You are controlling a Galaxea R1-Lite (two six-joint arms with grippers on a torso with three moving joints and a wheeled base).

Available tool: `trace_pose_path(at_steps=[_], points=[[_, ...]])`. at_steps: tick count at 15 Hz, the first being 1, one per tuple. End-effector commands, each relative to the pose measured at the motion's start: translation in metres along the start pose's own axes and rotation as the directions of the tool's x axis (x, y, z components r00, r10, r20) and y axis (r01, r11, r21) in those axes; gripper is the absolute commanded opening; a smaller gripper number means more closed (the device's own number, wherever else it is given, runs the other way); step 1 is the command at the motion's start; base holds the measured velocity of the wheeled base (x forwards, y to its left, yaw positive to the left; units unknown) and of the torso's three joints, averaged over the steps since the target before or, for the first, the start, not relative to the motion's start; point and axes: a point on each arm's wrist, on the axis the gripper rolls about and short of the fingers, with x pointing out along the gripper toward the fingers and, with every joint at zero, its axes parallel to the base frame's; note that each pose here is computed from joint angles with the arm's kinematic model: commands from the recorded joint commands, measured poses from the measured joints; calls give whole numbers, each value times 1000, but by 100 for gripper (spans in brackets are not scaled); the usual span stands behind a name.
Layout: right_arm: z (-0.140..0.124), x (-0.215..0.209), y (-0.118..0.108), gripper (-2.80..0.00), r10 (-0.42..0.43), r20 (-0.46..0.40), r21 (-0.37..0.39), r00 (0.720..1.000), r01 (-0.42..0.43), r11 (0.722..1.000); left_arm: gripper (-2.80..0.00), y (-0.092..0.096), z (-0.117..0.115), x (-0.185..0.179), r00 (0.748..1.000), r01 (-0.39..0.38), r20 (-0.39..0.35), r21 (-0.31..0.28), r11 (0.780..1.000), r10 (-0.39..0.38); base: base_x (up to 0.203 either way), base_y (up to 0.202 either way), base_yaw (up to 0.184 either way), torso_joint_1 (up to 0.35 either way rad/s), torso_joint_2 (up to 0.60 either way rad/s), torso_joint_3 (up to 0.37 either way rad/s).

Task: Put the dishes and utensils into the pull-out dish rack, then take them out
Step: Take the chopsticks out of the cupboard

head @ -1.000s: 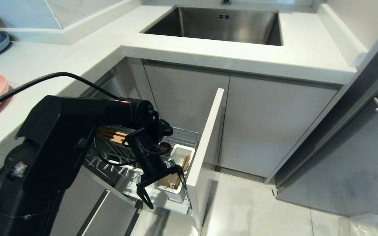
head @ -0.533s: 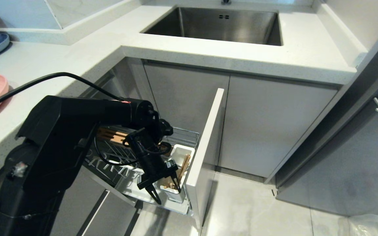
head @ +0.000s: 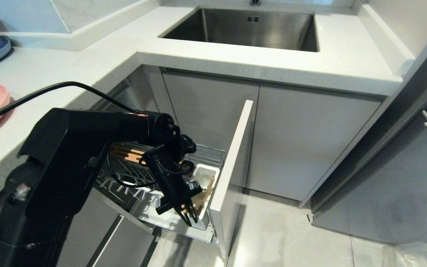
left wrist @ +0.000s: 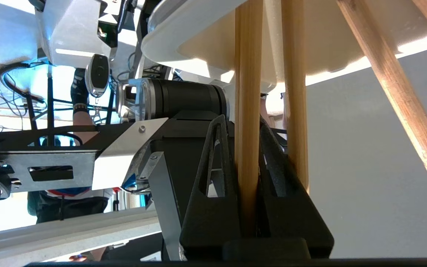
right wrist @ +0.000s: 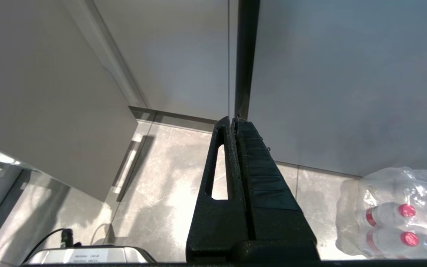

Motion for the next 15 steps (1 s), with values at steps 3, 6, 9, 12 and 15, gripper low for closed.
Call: trace_pose_path(at_steps=[3, 6, 9, 12, 15], points=[[0, 0, 0, -280, 0, -2, 0, 1000, 0, 1000, -280, 0, -6, -8, 1000, 13, 11, -6, 1000, -13, 0, 0, 0, 0, 0, 0], [0, 0, 0, -280, 0, -2, 0, 1000, 0, 1000, -280, 1, -22, -31, 997, 56, 54, -2, 998, -56, 0, 0, 0, 0, 0, 0], [0, 0, 0, -280, 0, -2, 0, 1000, 0, 1000, -280, 3, -37, -51, 992, 95, 89, -8, 995, -94, 0, 0, 0, 0, 0, 0], [0, 0, 0, -280, 0, -2, 0, 1000, 0, 1000, -280, 4, -52, -66, 985, 127, 115, -1, 992, -126, 0, 0, 0, 0, 0, 0], [0, 0, 0, -280, 0, -2, 0, 1000, 0, 1000, -280, 3, -62, -74, 981, 160, 118, -18, 987, -157, 0, 0, 0, 0, 0, 0]])
